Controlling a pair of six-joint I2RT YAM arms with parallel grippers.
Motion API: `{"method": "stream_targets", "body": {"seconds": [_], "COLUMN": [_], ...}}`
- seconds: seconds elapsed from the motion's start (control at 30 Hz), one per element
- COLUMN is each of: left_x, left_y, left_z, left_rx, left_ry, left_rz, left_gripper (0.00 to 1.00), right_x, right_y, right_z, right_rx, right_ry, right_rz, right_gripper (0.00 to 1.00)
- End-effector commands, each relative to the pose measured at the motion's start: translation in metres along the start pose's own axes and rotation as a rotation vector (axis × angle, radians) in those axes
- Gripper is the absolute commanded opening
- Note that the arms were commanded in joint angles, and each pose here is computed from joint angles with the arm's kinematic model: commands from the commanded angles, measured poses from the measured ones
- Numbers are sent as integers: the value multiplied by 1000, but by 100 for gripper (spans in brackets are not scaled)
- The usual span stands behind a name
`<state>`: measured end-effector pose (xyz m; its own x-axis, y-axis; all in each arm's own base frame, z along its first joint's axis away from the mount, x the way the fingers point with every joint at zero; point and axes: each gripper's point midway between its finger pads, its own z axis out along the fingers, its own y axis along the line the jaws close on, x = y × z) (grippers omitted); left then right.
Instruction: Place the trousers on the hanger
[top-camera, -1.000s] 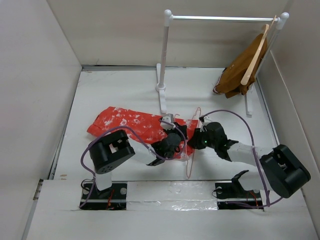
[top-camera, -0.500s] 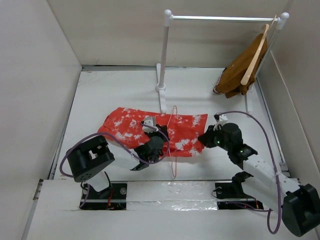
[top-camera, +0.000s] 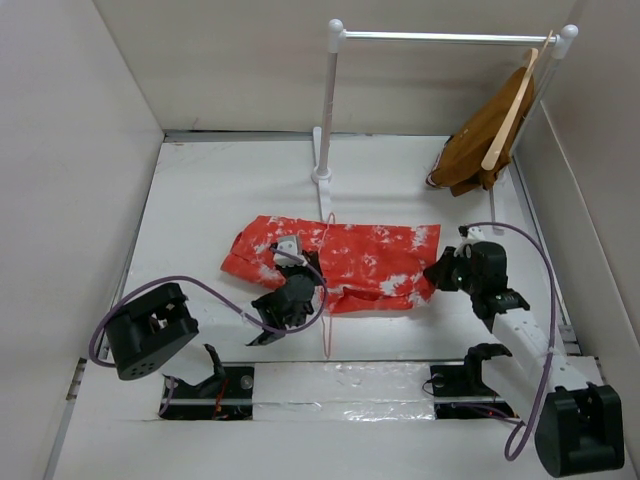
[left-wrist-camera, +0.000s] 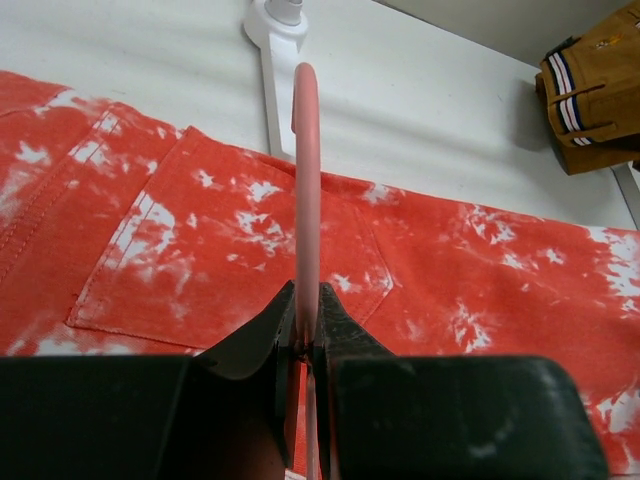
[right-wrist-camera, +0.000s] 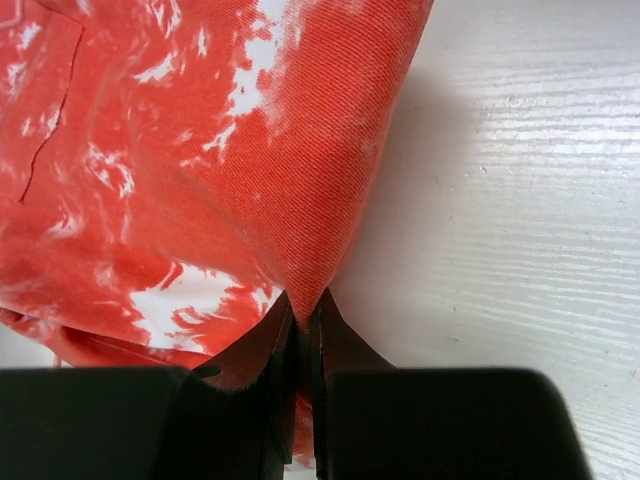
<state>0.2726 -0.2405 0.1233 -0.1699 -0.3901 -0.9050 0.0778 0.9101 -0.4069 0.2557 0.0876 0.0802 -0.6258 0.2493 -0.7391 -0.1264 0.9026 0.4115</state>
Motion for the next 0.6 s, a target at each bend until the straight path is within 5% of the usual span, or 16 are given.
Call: {"method": "stream_targets", "body": {"seconds": [0.0,0.43,0.5,0.57], "left_x": [-25,-48,-56,-71], "left_y": [-18,-65,-68,-76], "left_z": [8,23,22,17], "left_rx": [15,92,88,105], "left_ry": [-56,-120,-142,-167], "left_rz": [20,-59,-54,-66], "left_gripper": [0,0,0,0], "right_x": [-33,-17,-18,-25], "right_y": [14,10,9,11], "right_z": [2,14,13,7], "right_rx": [-69,-80,-70,-68], "right_ry": [-77,-19,-21,-36], "right_rz": [-40,-34,-38,-48], "right_gripper": [0,0,6,27]}}
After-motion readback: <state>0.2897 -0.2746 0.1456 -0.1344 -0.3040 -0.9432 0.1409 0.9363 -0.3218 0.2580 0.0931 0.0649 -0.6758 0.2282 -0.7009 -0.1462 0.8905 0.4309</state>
